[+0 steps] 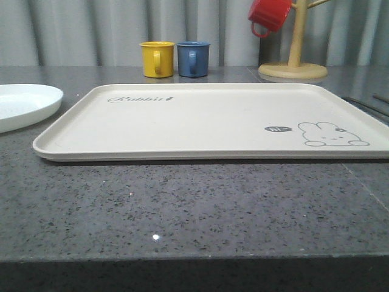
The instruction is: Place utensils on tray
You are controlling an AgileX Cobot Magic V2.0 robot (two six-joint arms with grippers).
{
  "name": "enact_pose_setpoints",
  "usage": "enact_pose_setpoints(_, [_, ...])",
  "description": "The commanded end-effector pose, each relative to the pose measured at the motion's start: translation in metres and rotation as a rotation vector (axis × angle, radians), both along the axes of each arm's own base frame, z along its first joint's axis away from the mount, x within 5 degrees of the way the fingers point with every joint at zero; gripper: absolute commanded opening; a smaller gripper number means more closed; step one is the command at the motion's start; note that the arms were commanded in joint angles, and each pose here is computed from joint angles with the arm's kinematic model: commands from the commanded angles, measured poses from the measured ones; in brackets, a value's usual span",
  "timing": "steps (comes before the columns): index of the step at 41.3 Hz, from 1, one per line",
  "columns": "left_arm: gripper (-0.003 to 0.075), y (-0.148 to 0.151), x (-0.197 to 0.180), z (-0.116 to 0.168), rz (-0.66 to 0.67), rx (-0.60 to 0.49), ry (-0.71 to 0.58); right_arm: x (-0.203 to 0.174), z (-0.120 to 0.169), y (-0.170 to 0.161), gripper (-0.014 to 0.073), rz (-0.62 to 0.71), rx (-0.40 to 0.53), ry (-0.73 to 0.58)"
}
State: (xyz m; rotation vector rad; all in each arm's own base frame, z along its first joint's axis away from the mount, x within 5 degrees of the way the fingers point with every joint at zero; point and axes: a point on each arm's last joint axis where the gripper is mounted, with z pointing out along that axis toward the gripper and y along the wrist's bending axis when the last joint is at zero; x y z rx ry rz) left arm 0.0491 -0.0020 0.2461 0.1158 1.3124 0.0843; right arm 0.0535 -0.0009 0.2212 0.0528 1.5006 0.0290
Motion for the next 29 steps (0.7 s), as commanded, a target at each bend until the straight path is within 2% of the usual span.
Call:
enact_pose_setpoints(1, [-0.0019,0.001,-0.015,0.045,-0.007,-0.023,-0.152,-0.012,0.044,0.000,-0.0113,-0.008,-0.008,-0.160])
enact_pose_setpoints(4, [-0.0019,0.001,-0.015,0.062,-0.005,-0.022,-0.114,-0.015,0.064,0.000,-0.0113,-0.008,-0.007,-0.143])
enact_pose_setpoints(8, [-0.0019,0.001,-0.005,0.082,-0.001,-0.017,0.004,-0.011,0.086,0.000,-0.0113,-0.007,-0.006,-0.088])
enact_pose_setpoints(12, [-0.0019,0.000,0.013,0.093,0.003,-0.011,0.142,0.002,0.104,0.000,-0.0113,-0.007,-0.005,0.000])
enact_pose_setpoints(16, [-0.0019,-0.001,0.032,0.098,0.004,-0.008,0.228,0.020,0.116,-0.001,-0.0111,-0.007,-0.003,0.092])
enact_pose_setpoints(21, [-0.0019,-0.001,0.042,0.100,0.004,-0.007,0.248,0.038,0.122,-0.001,-0.0111,-0.007,-0.001,0.157])
enact_pose_setpoints(29, [-0.0018,-0.001,0.042,0.102,0.003,-0.007,0.236,0.043,0.120,-0.001,-0.0111,-0.007,-0.001,0.171])
